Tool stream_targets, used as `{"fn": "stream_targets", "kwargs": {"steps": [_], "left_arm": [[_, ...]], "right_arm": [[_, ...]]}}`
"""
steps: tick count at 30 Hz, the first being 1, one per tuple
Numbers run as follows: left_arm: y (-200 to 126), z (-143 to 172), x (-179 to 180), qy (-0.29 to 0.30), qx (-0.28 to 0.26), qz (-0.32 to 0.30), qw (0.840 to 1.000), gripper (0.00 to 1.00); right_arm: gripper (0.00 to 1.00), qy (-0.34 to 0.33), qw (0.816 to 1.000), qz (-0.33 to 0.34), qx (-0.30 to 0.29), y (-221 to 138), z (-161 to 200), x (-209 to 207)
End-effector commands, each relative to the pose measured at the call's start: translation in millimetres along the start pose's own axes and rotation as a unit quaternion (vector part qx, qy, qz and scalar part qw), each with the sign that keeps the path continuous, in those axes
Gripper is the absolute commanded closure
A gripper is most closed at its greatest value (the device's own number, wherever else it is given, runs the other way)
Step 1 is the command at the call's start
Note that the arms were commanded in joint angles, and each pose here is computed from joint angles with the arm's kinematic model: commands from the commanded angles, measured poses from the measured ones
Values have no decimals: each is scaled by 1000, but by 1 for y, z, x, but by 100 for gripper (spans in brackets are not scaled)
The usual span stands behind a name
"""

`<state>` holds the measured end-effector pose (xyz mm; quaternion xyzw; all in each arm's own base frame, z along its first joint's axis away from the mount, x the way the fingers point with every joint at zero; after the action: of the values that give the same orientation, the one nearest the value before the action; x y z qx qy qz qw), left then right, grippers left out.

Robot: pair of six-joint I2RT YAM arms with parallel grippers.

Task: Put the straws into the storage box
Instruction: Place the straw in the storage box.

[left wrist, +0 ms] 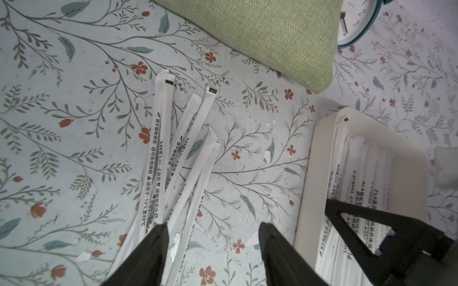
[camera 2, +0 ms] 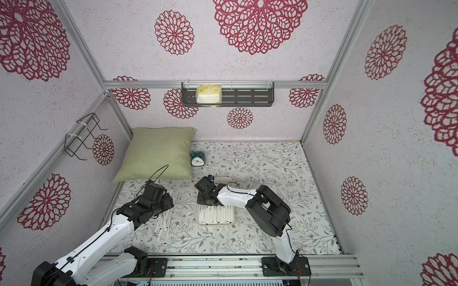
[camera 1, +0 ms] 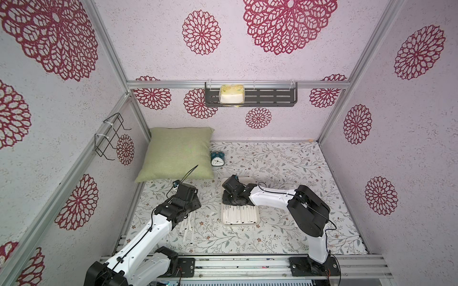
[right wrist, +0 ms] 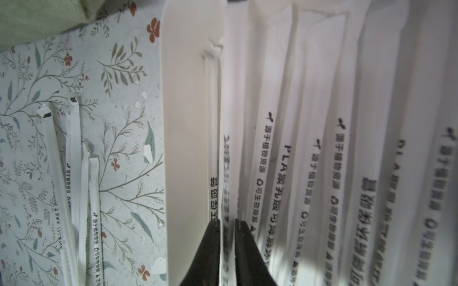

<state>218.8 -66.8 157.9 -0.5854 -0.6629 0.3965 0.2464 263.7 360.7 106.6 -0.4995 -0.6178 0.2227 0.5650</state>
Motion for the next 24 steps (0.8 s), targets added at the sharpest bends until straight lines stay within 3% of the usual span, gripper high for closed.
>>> {"fn": "stream_targets", "kwargs": {"steps": [1,4,6,11,24], "left_arm": [[3,-1,-2,1,22,-4,1000,46],[16,7,-5,18,69,-7,997,60],[26,13,-9,23,104,-4,994,64],[44,24,-10,50,159,-52,985,63],[67,38,-8,85,194,-74,974,69]], "right_arm": [[71,-3,1000,-24,-18,-20,-8,18],[66,-19,998,-43,-49,-48,-19,27],[66,-27,996,-46,-67,-62,-24,28],[65,-28,995,-38,-90,-79,-30,18],[65,-17,995,-40,-95,-84,-36,8]]}}
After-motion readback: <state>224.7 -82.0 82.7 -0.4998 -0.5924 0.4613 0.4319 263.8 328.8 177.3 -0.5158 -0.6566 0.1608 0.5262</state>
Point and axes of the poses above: each gripper's point midway between its finger pads, its own y axis out along the fingers, its own x axis along the line the jaws close on, z = x × y, the point moved 7 cm from there along -y, back along the fingers, and after that the axes turned 12 degrees about y, right-handed, at the moved point
